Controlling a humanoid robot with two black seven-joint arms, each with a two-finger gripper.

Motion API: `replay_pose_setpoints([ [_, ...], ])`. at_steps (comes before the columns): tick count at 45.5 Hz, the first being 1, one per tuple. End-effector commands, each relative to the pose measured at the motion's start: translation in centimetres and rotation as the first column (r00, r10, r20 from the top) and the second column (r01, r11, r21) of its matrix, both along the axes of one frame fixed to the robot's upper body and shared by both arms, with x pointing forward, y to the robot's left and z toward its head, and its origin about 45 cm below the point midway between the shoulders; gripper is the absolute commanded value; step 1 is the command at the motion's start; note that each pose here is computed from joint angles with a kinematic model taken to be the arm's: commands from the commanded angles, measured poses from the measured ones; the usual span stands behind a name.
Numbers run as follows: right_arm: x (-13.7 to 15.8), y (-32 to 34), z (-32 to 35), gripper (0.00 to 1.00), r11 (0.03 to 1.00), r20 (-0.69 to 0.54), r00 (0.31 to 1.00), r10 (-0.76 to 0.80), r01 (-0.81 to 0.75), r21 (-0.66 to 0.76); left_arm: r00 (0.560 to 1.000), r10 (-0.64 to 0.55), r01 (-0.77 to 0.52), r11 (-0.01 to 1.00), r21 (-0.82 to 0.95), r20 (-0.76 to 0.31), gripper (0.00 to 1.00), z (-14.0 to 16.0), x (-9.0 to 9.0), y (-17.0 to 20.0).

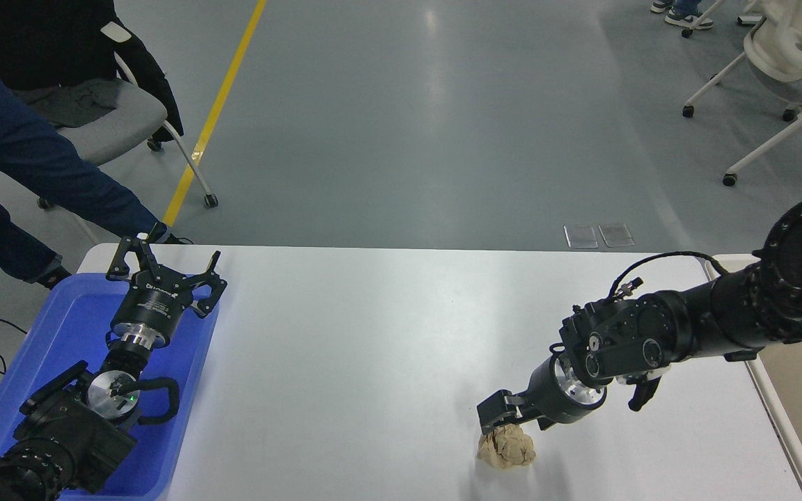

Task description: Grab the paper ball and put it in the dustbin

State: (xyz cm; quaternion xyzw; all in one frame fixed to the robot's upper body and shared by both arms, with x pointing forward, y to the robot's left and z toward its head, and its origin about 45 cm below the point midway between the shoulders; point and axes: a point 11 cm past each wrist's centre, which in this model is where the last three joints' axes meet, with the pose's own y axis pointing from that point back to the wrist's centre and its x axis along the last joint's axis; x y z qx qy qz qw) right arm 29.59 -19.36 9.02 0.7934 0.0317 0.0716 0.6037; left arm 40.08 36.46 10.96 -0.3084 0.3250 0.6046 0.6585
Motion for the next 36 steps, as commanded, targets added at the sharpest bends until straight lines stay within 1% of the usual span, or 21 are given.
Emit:
replay_pose_setpoints([
  [1, -0.6, 0.1, -1.5, 0.98, 1.000, 0.027, 1.000, -0.013, 0.012, 0.009, 1.000, -0.001, 0.001, 1.000, 0.000, 0.000, 1.00, 0.0, 0.0, 0.0],
  [5, -1.1, 0.2, -1.9, 0.95, 1.000, 0.015, 1.000, -0.006, 0.006, 0.008, 1.000, -0.001, 0.001, 1.000, 0.000, 0.000, 1.00, 0.0, 0.0, 0.0],
  [8, -1.5, 0.1, -2.2, 0.90, 1.000, 0.005, 1.000, -0.009, 0.009, 0.006, 1.000, -0.001, 0.001, 1.000, 0.000, 0.000, 1.00, 0.0, 0.0, 0.0],
  [11, -1.9, -0.1, -2.6, 0.89, 1.000, -0.006, 1.000, -0.011, 0.011, 0.005, 1.000, -0.001, 0.001, 1.000, 0.000, 0.000, 1.00, 0.0, 0.0, 0.0],
  [16, -1.9, -0.3, -3.1, 0.80, 1.000, 0.007, 1.000, -0.018, 0.018, 0.004, 1.000, -0.001, 0.001, 1.000, 0.000, 0.000, 1.00, 0.0, 0.0, 0.0],
  [21, -2.0, -0.5, -3.3, 0.64, 1.000, 0.012, 1.000, -0.025, 0.025, 0.002, 1.000, -0.001, 0.001, 1.000, 0.000, 0.000, 1.00, 0.0, 0.0, 0.0],
  [25, -2.0, -0.6, -3.3, 0.56, 1.000, 0.013, 0.999, -0.029, 0.029, 0.002, 1.000, -0.001, 0.001, 1.000, 0.000, 0.000, 1.00, 0.0, 0.0, 0.0],
  [26, -2.0, -0.6, -3.3, 0.53, 1.000, 0.013, 0.999, -0.029, 0.029, 0.002, 1.000, -0.001, 0.001, 1.000, 0.000, 0.000, 1.00, 0.0, 0.0, 0.0],
  [27, -2.0, -0.6, -3.3, 0.47, 0.999, 0.012, 0.999, -0.032, 0.032, 0.003, 1.000, -0.001, 0.001, 1.000, 0.000, 0.000, 1.00, 0.0, 0.0, 0.0],
  [29, -1.9, -0.7, -3.2, 0.33, 0.999, 0.013, 0.999, -0.035, 0.035, 0.000, 1.000, -0.001, 0.001, 1.000, 0.000, 0.000, 1.00, 0.0, 0.0, 0.0],
  [34, -2.0, -1.0, -3.2, 0.04, 0.999, -0.001, 0.999, -0.035, 0.035, -0.007, 1.000, -0.001, 0.001, 1.000, 0.000, 0.000, 1.00, 0.0, 0.0, 0.0],
  [35, -2.1, -1.1, -3.1, 0.00, 0.999, -0.004, 0.999, -0.035, 0.035, -0.009, 1.000, -0.001, 0.001, 1.000, 0.000, 0.000, 1.00, 0.0, 0.0, 0.0],
  [36, -2.1, -1.1, -3.1, 0.00, 0.999, -0.005, 0.999, -0.032, 0.032, -0.010, 1.000, -0.001, 0.001, 1.000, 0.000, 0.000, 1.00, 0.0, 0.0, 0.0],
])
